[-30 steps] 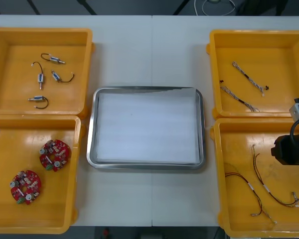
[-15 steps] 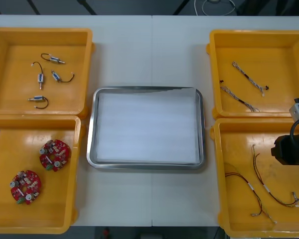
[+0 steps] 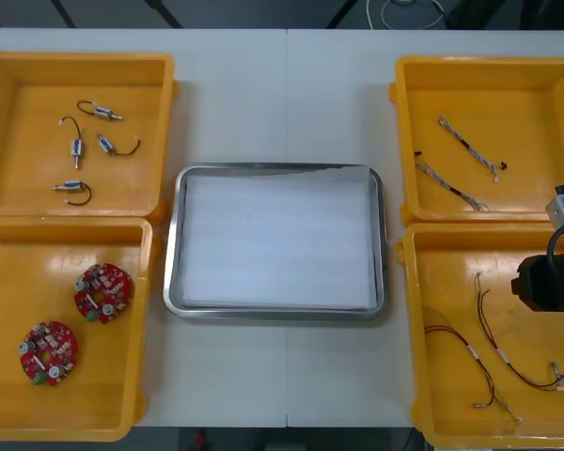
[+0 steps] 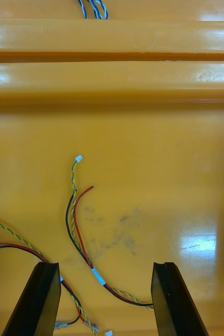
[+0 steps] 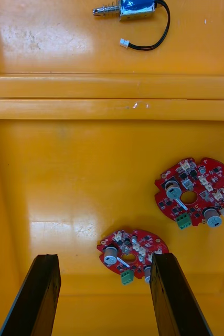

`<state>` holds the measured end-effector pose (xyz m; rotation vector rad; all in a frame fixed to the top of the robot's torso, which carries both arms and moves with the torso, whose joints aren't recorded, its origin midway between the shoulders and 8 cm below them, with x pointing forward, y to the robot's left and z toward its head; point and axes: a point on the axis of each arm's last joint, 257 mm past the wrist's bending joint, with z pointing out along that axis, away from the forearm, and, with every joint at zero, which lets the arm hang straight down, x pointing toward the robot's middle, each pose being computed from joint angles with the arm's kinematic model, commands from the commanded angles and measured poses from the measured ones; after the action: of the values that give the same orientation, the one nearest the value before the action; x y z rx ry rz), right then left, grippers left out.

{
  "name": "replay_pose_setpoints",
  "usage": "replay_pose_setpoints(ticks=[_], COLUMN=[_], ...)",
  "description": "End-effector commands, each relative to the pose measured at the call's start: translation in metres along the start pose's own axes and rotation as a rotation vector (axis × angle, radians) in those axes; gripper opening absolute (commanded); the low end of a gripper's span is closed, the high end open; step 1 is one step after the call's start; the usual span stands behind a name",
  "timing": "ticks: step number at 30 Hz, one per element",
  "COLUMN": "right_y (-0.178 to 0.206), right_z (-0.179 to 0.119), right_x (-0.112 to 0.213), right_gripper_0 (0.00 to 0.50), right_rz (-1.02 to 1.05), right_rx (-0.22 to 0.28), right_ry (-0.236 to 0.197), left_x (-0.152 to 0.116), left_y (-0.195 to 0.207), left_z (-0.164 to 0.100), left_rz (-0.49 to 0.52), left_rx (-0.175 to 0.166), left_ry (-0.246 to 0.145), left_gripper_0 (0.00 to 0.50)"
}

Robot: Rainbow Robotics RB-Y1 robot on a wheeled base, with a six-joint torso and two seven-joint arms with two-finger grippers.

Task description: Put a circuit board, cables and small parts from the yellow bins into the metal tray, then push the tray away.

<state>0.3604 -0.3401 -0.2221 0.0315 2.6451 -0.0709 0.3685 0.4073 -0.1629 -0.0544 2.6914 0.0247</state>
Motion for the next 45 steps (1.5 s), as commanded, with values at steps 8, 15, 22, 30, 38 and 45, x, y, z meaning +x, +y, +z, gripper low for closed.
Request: replay_pose_setpoints(ticks=[8,15,22,30,38,45], right_y=[0.001,0.001,0.001,0.001,0.001,-0.001], right_z=[-0.002,-0.002,-0.002,-0.002,-0.002,-0.015], right_x=[0.003,0.003,0.003,0.003,0.003,-0.015], right_gripper_0=[0.5,0.5,0.5,0.5,0.5,0.5], right_rz=[0.021,0.021,0.021,0.021,0.021,0.012], right_rx=[0.008,0.008,0.008,0.008,0.008,0.005], right_ry=[0.0,0.0,0.0,0.0,0.0,-0.054], left_x=[-0.011,-0.011,-0.011,-0.011,0.0,-0.005], left_y=[-0.008,-0.008,-0.008,-0.008,-0.013,-0.014], left_z=[-0.007,-0.007,-0.007,-0.007,0.005,-0.001], left_rz=[-0.047,-0.047,-0.047,-0.047,-0.06,-0.06], left_rx=[0.003,0.003,0.003,0.003,0.024,0.025], left_ry=[-0.032,-0.032,-0.032,-0.032,0.005,-0.012], left_gripper_0=[0.5,0.5,0.5,0.5,0.5,0.5])
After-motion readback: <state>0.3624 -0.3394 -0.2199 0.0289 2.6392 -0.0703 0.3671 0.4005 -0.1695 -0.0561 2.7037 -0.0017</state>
